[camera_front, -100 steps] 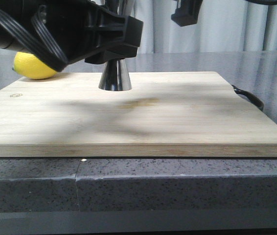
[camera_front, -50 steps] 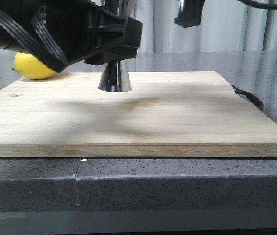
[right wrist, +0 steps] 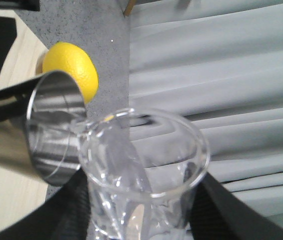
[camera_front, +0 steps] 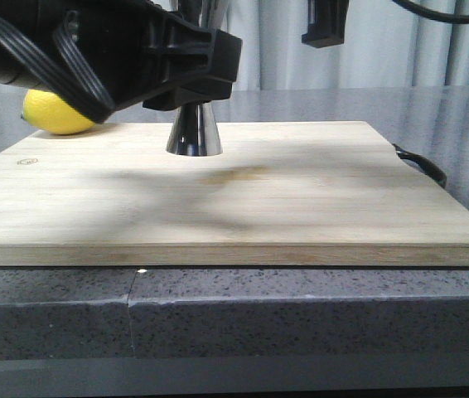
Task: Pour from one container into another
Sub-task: 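Tilt the beaker with the right gripper, pouring liquid into the jigger cup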
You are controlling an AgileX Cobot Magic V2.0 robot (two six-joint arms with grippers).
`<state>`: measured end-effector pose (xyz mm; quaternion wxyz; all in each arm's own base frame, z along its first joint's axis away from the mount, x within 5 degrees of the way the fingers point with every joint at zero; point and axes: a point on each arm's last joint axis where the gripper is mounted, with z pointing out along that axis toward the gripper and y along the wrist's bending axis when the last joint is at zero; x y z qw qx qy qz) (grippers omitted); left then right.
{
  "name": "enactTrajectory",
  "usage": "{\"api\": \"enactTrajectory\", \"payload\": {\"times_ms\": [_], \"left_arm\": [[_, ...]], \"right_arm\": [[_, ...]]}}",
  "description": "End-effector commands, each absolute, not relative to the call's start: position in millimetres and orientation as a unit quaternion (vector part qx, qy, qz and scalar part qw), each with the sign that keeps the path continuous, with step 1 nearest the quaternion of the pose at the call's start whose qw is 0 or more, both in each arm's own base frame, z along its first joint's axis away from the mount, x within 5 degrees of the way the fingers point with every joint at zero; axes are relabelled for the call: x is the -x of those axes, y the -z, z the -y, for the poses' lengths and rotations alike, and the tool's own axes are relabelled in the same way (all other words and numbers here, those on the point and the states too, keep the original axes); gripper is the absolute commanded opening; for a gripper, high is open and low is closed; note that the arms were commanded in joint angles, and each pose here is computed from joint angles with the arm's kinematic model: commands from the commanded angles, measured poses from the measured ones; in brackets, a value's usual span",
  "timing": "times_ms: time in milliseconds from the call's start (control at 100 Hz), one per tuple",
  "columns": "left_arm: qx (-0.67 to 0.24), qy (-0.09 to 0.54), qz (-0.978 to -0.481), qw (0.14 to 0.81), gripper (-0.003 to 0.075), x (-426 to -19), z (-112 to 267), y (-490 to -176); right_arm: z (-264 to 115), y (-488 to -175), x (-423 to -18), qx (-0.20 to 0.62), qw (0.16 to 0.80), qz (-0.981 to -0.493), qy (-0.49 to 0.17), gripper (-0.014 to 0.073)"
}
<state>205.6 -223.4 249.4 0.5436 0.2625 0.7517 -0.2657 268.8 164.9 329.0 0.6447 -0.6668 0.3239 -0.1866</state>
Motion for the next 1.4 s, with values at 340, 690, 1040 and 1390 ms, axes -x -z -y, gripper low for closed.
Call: {"api": "enactTrajectory", "payload": {"times_ms": [340, 690, 1040, 1390], "left_arm": [[-0.243, 0.296, -0.7, 0.603, -0.0019, -205.0, 225.0, -280.3], [-0.243, 0.296, -0.7, 0.603, -0.0019, -205.0, 225.0, -280.3], [-0.243, 0.296, -0.7, 0.603, -0.002, -205.0, 225.0, -280.3], [-0.246, 0.296, -0.691, 0.612, -0.0019, -205.0, 225.2, -282.2]], "right_arm": [[-164.5, -355.2, -260.9, 0.656, 0.671, -0.266, 0.221, 0.0202], [-164.5, -356.1, -260.9, 0.651, 0.676, -0.269, 0.218, 0.0202], [-156.2, -363.7, -269.0, 0.524, 0.73, -0.423, 0.113, 0.0202], [-152.9, -363.9, -270.9, 0.384, 0.734, -0.553, -0.087, 0.0202]]}}
